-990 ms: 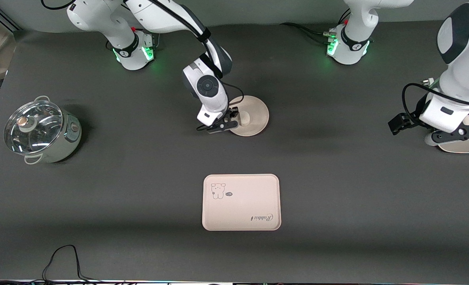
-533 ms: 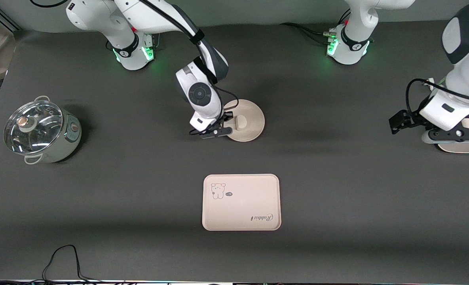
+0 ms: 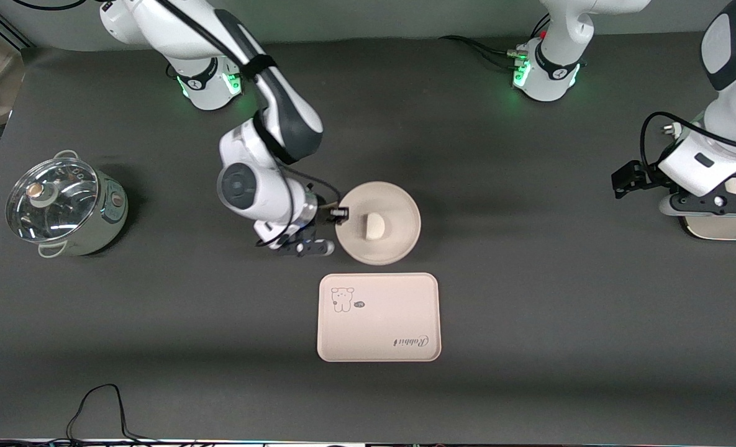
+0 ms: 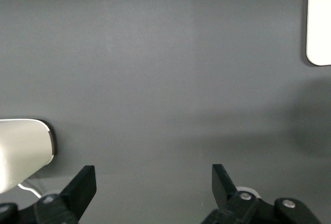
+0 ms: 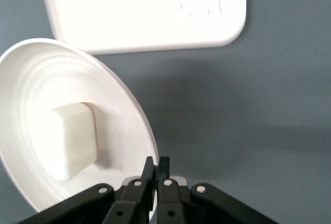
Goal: Place bun in plate and plate on tray
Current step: 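Carry the plate with the right gripper onto the Rabbit tray, then lower the plate onto the tray and open the right gripper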
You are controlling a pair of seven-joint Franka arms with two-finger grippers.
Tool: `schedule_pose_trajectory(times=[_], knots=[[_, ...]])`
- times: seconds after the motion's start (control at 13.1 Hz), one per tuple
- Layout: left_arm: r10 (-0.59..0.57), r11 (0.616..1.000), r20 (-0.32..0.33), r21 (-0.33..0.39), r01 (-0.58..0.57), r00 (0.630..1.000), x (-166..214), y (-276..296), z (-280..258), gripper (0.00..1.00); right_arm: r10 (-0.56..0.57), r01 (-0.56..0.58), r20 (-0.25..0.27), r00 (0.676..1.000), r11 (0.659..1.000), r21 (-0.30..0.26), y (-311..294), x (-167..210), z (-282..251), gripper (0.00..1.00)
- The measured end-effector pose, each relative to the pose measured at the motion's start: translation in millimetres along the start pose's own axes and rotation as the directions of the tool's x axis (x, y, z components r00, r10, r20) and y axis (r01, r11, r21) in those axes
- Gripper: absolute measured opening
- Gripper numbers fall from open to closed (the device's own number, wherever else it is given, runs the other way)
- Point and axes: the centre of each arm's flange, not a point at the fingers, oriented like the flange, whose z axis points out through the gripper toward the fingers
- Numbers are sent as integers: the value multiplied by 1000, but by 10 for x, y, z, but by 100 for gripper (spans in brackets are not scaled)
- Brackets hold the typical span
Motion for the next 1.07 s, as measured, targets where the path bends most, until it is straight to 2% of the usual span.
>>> schedule_pose_trajectory(times=[0.08,0.23,0.53,0.69,0.76,1.07], knots=[[-4,1000,9,1,4,1000,-11,18,3,100,6,-6,-25,1000,1000,28,-43,127,-117,4],[-10,1000,15,1,10,1000,-22,19,-5,100,11,-9,-58,998,999,40,-84,441,-52,4],[-20,1000,29,1,20,999,-43,-23,-84,100,45,-43,-90,995,999,19,158,1089,604,4],[-28,1000,25,1,28,999,-38,-63,-100,100,82,-76,-152,985,996,41,397,1389,750,4],[-29,1000,25,1,29,999,-38,-70,-102,100,94,-87,-168,981,995,48,491,1475,782,4],[-29,1000,22,0,29,999,-35,-63,-118,100,97,-90,-173,980,995,50,533,1514,922,4]])
